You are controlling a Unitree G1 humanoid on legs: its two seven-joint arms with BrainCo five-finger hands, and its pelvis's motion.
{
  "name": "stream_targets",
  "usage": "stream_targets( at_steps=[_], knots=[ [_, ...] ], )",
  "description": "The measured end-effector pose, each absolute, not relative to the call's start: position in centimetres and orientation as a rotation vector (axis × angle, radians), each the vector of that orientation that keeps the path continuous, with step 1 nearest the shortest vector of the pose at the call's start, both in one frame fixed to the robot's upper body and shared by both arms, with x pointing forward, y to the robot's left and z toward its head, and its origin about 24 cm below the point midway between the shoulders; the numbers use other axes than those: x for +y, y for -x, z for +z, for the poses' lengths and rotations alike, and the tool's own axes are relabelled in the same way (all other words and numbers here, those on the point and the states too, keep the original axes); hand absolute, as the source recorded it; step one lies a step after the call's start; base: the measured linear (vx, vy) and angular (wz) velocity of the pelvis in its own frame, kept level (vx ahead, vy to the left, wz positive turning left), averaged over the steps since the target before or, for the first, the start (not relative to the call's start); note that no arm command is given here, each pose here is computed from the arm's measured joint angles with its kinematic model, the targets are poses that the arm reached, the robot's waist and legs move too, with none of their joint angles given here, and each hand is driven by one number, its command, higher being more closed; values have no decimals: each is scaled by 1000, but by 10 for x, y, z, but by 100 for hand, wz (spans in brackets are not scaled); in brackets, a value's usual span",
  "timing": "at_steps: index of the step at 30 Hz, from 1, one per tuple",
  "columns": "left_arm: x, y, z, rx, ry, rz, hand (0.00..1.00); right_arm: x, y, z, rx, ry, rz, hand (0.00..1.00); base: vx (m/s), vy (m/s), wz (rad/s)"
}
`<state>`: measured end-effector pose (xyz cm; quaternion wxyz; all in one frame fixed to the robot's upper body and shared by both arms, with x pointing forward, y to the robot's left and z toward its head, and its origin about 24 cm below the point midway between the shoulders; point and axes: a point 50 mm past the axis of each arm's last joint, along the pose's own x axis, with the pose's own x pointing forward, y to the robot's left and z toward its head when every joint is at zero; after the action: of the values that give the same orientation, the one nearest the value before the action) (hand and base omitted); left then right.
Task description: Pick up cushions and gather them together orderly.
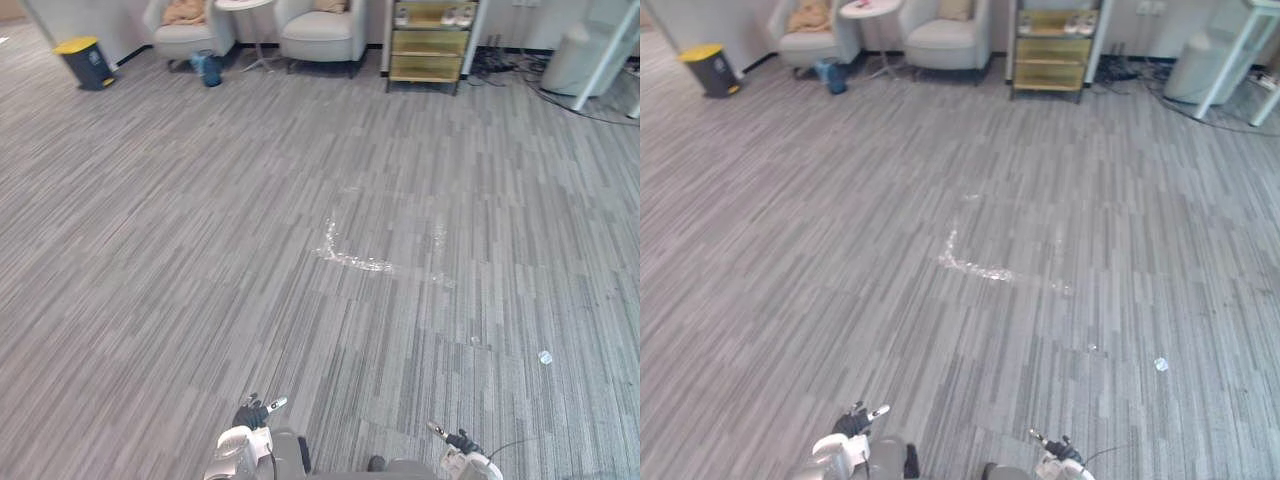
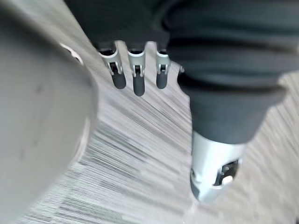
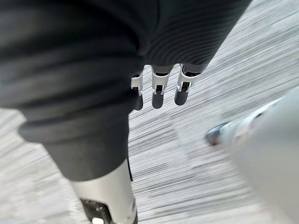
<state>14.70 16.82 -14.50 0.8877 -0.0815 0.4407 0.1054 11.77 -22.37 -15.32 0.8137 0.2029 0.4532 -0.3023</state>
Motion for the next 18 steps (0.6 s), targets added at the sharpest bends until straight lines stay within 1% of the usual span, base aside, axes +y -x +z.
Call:
stream_targets(
  at_steps=[3, 4, 5, 7, 10, 12, 15, 18],
  knots=[
    [163, -150, -143, 905, 125, 173, 0, -226, -109, -155, 991, -429, -664, 0, 557, 169, -66],
    [166, -150, -143, 905, 112, 170, 0, -224, -108, -156, 1000, -434, -662, 0, 634, 228, -62],
    [176, -148, -143, 909, 78, 176, 0, -215, -106, -159, 1019, -451, -647, 0, 677, 201, -53],
    [184, -147, -143, 920, 58, 184, 0, -212, -101, -161, 1028, -455, -646, 0, 748, 151, -36],
    [184, -146, -145, 948, 20, 153, 0, -211, -98, -162, 1036, -461, -649, 0, 666, 143, -11],
    [174, -144, -147, 961, 27, 130, 0, -211, -97, -161, 1032, -435, -618, 0, 556, 88, 5],
    [172, -142, -149, 979, 2, 99, 0, -220, -101, -158, 1009, -418, -622, 0, 529, -34, 28],
    [175, -144, -149, 974, -7, 102, 0, -224, -102, -157, 1003, -413, -630, 0, 511, -189, 42]
  ],
)
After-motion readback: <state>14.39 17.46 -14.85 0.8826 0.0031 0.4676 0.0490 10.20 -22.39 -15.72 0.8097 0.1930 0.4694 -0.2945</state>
